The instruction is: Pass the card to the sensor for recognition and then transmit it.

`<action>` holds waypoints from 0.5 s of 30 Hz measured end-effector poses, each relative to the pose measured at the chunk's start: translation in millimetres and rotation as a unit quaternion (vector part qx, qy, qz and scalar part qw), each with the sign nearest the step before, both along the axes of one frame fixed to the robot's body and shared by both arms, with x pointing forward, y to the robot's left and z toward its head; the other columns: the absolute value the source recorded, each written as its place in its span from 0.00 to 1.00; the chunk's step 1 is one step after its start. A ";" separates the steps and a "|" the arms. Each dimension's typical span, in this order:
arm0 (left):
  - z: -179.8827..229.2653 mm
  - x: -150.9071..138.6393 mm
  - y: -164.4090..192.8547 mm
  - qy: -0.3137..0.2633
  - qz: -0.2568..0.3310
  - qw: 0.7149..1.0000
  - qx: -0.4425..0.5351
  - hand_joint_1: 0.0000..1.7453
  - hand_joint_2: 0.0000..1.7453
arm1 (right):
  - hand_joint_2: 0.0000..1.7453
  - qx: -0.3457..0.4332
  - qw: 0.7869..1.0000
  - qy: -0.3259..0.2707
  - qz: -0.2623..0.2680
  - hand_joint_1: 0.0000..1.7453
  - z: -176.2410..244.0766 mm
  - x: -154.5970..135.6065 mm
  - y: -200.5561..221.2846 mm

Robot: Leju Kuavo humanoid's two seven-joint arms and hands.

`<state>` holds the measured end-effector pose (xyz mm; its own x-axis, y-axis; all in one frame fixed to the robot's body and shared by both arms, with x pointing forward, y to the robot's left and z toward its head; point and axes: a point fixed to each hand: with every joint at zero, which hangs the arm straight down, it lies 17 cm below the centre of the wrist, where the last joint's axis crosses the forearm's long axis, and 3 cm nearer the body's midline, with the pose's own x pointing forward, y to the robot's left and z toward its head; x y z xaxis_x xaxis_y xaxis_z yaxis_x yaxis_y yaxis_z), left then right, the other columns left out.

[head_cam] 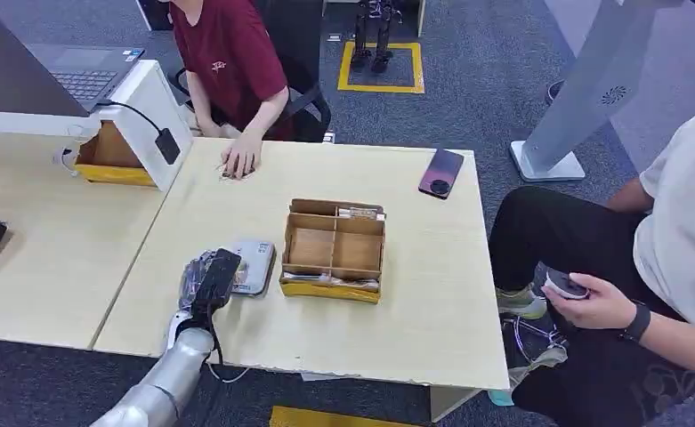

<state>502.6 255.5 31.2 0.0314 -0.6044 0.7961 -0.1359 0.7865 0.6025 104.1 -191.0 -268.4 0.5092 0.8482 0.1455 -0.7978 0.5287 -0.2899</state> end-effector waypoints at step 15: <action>64.8 -6.0 34.2 -0.128 0.060 0.968 -0.207 1.00 1.00 | 1.00 0.000 1.000 -0.004 0.004 0.00 0.3 1.3 0.5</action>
<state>496.6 289.7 96.0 -0.1492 -0.2357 0.9603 -0.3439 0.9229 0.1730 105.5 -190.5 -268.1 0.5005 0.8529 0.1485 -0.8004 0.5212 -0.2961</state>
